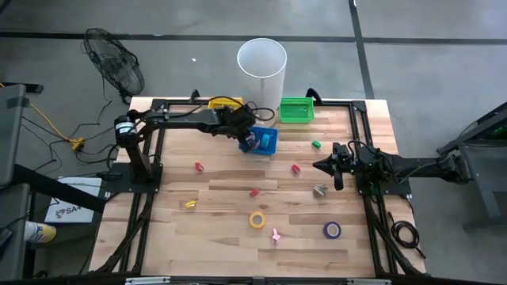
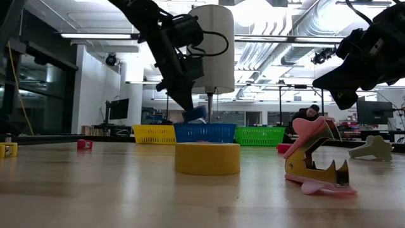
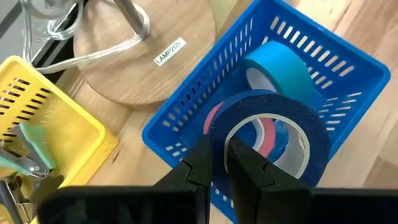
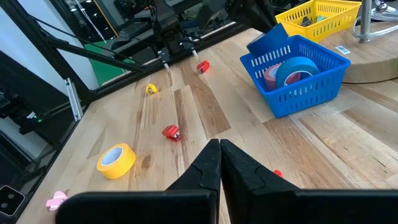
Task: Pick and place Stapler, Stapler remover, tape
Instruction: Put the blue tape into the blue basket
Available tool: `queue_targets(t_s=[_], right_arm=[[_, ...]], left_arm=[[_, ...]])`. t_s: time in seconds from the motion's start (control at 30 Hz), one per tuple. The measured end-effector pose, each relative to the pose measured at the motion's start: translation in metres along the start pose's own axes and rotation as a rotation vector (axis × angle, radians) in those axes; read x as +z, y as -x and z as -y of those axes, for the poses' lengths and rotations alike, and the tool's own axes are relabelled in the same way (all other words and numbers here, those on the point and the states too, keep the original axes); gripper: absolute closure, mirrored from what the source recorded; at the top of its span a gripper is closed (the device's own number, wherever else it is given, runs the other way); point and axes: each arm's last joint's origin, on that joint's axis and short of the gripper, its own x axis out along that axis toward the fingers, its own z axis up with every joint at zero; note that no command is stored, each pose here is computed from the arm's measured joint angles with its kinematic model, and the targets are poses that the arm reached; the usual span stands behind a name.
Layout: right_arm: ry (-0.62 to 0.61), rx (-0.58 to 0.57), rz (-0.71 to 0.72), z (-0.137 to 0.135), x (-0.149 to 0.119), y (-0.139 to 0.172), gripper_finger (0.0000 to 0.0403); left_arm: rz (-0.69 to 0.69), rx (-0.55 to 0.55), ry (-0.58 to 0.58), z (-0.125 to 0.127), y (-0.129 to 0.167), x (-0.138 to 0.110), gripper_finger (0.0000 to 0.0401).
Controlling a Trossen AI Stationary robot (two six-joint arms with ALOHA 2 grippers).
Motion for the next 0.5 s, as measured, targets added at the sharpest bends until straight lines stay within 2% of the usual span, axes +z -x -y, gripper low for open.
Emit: queue_targets(t_s=[0.3, 0.5], right_arm=[[0.000, 0.000, 0.000, 0.000, 0.000, 0.000, 0.0403], [0.000, 0.000, 0.000, 0.000, 0.000, 0.000, 0.0403]], left_arm=[[-0.039, 0.019, -0.006, 0.005, -0.029, -0.007, 0.0375], [-0.028, 0.039, -0.005, 0.004, -0.030, -0.006, 0.0375]])
